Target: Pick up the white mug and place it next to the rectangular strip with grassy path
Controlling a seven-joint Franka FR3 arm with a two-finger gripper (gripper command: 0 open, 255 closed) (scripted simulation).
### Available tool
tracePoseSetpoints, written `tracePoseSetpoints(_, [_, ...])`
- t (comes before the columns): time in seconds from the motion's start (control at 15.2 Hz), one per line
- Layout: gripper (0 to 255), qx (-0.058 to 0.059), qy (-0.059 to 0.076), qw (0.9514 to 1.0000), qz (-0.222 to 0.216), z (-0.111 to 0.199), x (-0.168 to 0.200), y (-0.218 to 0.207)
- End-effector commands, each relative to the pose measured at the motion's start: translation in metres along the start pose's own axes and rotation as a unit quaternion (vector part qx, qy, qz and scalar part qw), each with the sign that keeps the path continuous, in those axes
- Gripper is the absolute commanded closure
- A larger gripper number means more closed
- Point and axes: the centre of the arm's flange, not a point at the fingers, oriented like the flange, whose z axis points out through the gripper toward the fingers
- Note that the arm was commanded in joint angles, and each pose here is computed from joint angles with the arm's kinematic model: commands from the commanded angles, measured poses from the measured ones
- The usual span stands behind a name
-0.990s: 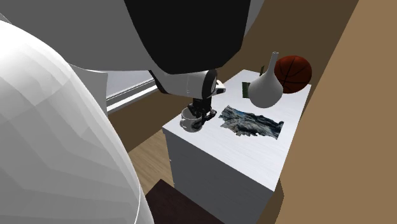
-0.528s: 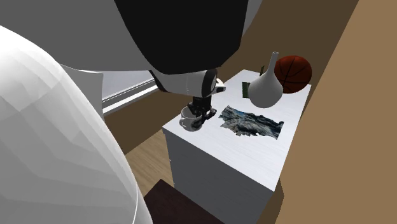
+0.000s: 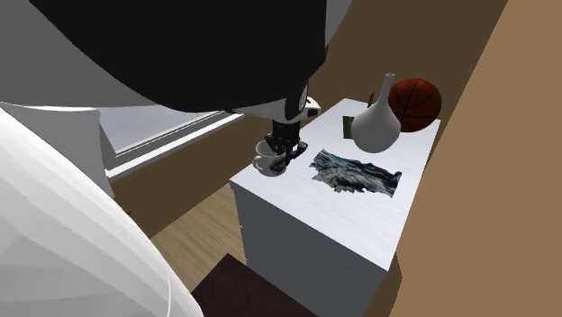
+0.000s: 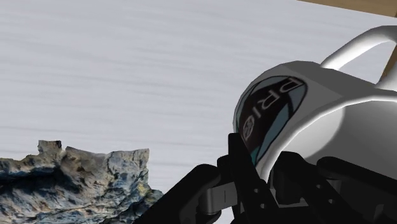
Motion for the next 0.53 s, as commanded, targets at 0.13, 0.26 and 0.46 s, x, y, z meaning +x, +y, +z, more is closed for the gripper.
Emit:
tracePoseSetpoints(0.13, [255, 0.0, 0.0, 1.0, 0.0, -0.021, 0.004, -0.001])
tracePoseSetpoints(0.26, [255, 0.0, 0.0, 1.0, 0.0, -0.031, 0.005, -0.002])
tracePoseSetpoints(0.46, [255, 0.0, 0.0, 1.0, 0.0, -0.047, 0.007, -0.003])
